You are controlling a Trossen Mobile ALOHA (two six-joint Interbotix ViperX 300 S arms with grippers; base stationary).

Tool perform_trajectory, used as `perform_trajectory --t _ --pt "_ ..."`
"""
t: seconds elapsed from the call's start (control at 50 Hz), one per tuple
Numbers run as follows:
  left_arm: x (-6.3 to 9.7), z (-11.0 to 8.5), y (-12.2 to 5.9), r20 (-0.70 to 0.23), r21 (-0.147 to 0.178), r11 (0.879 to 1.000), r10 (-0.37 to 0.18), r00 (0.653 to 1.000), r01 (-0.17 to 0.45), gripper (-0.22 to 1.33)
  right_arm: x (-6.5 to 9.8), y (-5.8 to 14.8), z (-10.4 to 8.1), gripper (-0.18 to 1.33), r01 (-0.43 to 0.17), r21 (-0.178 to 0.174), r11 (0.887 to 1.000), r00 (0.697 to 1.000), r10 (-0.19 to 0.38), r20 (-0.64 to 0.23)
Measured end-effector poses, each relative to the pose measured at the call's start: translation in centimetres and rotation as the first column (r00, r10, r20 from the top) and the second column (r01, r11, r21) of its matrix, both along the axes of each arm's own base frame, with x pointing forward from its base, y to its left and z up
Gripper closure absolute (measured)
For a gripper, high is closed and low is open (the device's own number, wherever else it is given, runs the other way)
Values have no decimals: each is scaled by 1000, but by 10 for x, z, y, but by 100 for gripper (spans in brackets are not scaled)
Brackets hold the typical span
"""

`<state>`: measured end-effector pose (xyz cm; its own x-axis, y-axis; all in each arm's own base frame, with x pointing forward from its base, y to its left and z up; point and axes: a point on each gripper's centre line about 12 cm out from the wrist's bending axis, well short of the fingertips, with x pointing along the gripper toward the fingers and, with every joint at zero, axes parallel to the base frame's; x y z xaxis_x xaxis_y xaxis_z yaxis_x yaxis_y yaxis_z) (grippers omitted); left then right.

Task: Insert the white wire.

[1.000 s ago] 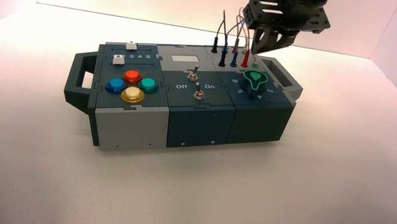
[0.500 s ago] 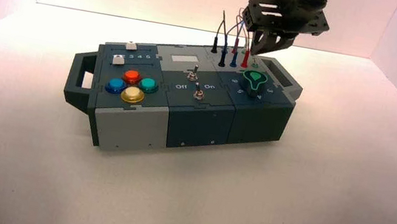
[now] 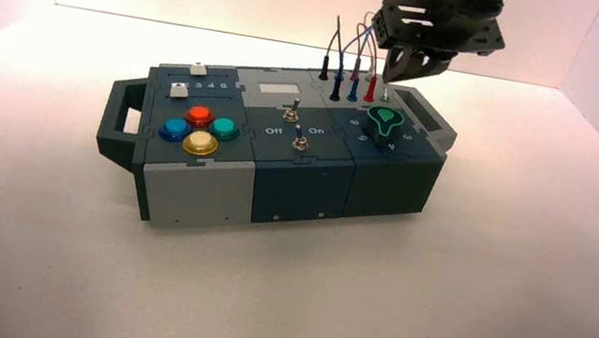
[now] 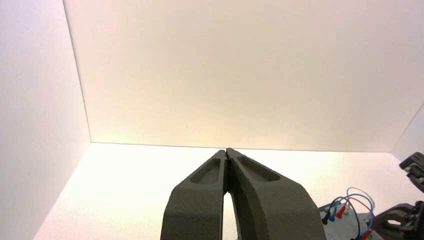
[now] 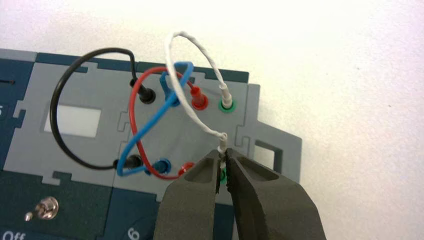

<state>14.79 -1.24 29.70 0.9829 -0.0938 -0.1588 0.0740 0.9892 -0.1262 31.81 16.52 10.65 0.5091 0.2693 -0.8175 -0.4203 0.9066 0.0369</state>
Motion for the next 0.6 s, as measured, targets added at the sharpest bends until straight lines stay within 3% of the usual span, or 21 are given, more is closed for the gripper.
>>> perform_trajectory --t 0.6 --pt "0 0 0 0 0 1000 0 1000 0 128 -6 -3 0 117 3 -3 1000 1000 -3 -14"
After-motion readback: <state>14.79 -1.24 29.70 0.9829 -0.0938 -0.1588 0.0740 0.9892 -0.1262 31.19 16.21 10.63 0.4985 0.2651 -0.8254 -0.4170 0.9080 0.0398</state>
